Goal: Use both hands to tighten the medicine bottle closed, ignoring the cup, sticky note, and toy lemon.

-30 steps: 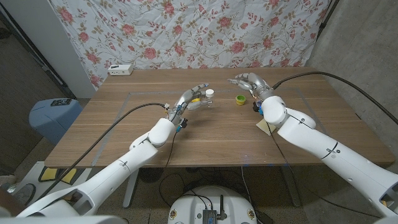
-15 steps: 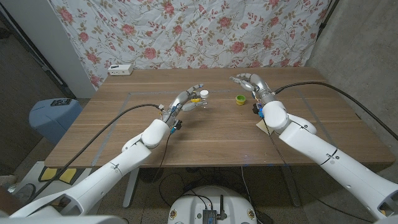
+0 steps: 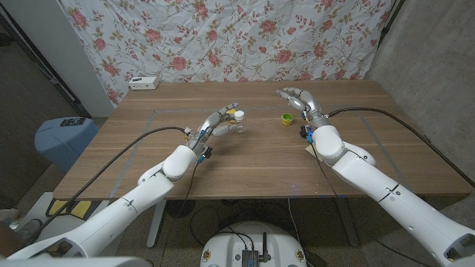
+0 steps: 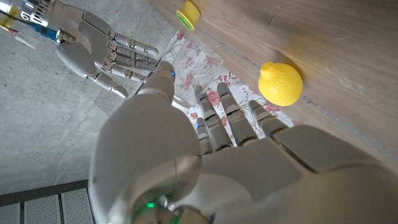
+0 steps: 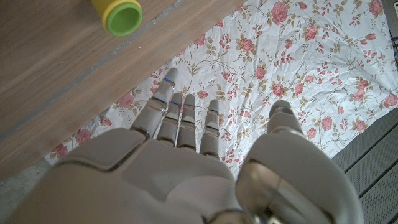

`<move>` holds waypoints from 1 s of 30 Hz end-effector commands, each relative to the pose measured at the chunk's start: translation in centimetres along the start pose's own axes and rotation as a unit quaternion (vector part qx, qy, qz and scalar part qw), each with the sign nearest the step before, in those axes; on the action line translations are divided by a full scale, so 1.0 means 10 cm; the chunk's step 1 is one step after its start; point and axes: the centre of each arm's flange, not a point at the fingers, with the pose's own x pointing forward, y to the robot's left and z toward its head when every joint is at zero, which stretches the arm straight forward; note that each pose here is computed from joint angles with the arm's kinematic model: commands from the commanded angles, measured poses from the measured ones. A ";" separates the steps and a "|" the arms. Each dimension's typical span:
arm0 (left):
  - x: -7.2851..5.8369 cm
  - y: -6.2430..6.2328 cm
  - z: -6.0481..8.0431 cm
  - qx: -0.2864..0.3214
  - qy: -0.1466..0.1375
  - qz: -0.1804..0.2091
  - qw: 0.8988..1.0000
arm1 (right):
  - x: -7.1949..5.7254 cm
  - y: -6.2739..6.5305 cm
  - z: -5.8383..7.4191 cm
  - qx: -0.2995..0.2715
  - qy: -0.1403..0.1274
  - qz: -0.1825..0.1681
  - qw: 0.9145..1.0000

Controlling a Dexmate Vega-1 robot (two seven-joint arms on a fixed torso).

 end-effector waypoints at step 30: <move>-0.25 -0.07 -0.32 0.035 0.031 0.008 0.999 | 0.10 0.20 -0.37 0.188 -0.038 0.004 0.981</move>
